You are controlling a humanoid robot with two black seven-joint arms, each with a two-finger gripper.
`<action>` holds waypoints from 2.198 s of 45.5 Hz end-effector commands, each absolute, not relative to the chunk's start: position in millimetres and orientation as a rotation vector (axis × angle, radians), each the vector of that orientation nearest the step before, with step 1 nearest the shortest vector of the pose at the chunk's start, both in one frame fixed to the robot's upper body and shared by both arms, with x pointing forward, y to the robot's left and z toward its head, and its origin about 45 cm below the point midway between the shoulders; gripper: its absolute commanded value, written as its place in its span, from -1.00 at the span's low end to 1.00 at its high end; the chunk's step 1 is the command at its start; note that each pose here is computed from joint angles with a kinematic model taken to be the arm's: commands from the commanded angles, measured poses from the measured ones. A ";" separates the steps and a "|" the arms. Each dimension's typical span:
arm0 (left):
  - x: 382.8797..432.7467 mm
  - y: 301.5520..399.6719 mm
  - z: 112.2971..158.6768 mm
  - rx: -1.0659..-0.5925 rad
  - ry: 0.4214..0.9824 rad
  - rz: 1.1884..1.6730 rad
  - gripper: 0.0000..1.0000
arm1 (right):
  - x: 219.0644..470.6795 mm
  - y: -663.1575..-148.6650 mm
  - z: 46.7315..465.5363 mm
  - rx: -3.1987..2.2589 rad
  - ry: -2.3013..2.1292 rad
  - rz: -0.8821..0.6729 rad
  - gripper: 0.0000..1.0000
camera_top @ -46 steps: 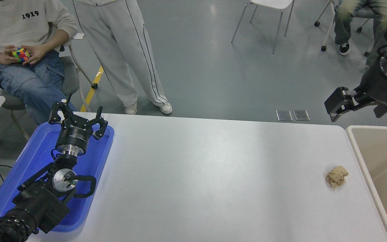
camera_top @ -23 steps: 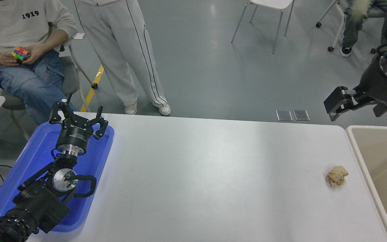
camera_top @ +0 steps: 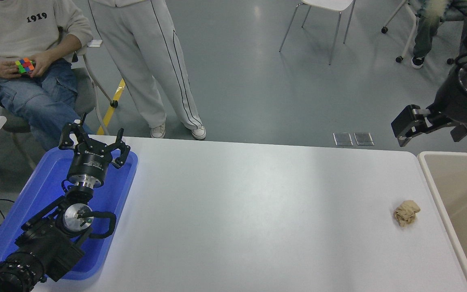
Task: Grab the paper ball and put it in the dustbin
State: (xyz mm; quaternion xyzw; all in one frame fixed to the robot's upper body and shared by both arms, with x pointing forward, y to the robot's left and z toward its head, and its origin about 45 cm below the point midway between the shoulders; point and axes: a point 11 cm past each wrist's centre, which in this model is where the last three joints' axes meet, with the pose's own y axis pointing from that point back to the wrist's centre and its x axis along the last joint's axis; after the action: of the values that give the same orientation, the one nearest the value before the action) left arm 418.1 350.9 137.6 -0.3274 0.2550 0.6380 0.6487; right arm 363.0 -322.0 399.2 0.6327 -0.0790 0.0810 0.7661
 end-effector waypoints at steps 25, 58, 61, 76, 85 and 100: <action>418.0 351.4 137.4 -0.743 0.580 1.452 1.00 | 346.9 -374.6 371.9 1.296 -0.188 0.010 1.00; 418.0 351.5 137.2 -0.743 0.580 1.453 1.00 | 356.4 -425.8 226.4 1.305 -0.442 0.030 1.00; 418.0 351.6 137.4 -0.744 0.579 1.454 1.00 | 356.3 -433.3 212.5 1.298 -0.455 0.013 1.00; 418.0 351.6 137.4 -0.744 0.579 1.454 1.00 | 353.8 -465.2 171.5 1.258 -0.544 -0.034 1.00; 418.0 351.5 137.5 -0.745 0.579 1.452 1.00 | 351.1 -474.7 149.6 1.249 -0.625 -0.034 1.00; 418.0 351.5 137.5 -0.745 0.579 1.452 1.00 | 355.3 -461.6 112.3 1.251 -0.664 -0.009 1.00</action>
State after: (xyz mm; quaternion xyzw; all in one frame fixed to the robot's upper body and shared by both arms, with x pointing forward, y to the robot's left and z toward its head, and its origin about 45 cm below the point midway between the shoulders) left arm 418.0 351.4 137.3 -0.3272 0.2546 0.6391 0.6478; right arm 353.6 -467.0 135.9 0.5777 -0.2883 -0.0114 0.7636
